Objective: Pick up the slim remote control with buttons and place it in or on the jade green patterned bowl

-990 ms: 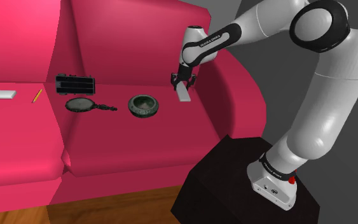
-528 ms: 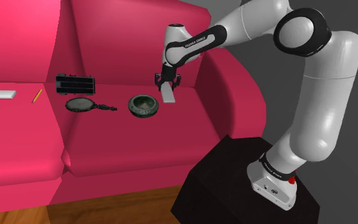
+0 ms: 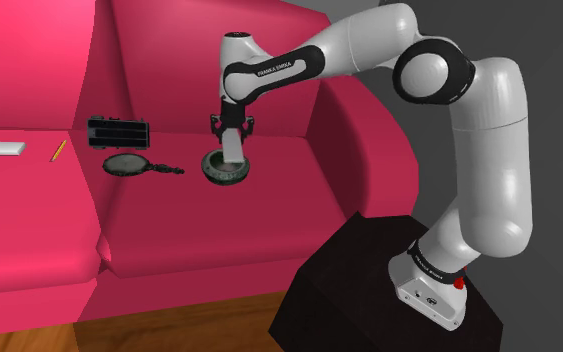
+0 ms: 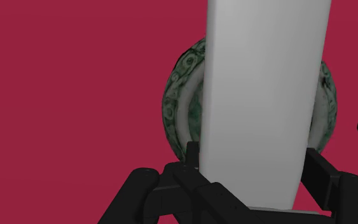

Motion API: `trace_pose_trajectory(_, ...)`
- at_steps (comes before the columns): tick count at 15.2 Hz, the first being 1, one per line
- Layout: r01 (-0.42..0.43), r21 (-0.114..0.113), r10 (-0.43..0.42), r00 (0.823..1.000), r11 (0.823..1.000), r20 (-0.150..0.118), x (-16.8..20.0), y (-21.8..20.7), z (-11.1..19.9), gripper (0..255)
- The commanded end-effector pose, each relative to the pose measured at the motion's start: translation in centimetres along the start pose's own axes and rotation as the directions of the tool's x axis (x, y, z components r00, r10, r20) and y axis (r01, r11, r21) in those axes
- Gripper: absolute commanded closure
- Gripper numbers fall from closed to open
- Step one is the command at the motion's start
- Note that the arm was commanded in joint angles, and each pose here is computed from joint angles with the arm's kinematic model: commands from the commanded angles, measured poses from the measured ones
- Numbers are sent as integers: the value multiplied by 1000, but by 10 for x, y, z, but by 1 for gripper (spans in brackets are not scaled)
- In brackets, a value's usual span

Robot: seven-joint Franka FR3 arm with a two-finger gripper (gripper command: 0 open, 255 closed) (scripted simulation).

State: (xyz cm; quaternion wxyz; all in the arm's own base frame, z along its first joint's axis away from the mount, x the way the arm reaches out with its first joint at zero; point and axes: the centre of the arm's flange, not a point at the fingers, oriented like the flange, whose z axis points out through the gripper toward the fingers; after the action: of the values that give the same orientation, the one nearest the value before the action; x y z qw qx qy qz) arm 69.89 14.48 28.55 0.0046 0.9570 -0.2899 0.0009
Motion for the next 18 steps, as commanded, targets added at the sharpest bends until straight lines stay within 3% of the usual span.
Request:
trace_pose_trajectory(1,-1,0,1,1000,1000,0,1,-15,-2,255)
trace_pose_trajectory(14,-1,0,1,1000,1000,0,1,-16,71,255)
trace_pose_trajectory(18,-1,0,1,1000,1000,0,1,-16,71,255)
